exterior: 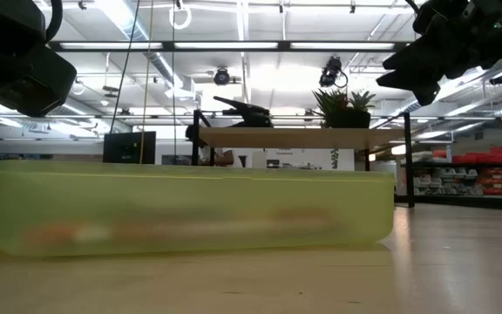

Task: Pack school essentials
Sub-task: Put the crayon box into the yellow supply box

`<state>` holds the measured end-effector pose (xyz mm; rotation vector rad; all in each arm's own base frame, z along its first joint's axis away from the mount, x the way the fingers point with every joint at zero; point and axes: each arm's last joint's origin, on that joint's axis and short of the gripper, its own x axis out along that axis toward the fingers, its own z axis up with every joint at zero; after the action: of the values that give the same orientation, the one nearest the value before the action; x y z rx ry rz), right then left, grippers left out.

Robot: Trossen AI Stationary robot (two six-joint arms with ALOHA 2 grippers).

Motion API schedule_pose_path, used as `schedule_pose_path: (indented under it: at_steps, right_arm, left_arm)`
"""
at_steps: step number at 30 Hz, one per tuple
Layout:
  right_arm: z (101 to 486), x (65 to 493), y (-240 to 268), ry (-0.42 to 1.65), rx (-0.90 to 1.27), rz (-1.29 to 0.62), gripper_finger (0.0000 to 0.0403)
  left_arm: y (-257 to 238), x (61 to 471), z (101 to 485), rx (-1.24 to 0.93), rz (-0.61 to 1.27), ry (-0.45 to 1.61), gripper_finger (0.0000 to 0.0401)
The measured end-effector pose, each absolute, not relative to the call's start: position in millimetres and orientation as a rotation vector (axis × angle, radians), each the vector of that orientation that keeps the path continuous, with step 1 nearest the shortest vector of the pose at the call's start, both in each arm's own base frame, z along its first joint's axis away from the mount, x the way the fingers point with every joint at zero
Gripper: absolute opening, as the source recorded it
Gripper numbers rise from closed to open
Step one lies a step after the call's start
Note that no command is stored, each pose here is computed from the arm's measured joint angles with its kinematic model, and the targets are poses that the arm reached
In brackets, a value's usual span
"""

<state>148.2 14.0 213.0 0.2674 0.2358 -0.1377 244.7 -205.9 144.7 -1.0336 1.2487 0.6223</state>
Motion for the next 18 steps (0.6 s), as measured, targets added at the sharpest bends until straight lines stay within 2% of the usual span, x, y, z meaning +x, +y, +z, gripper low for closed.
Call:
schedule_pose_path:
  at_steps: [18]
  right_arm:
    - [213.0, 148.1, 14.0, 0.235, 0.289, -0.140, 0.0177]
  left_arm:
    - [-204.7, 251.1, 148.1, -1.091, 0.644, 1.206, 0.0400]
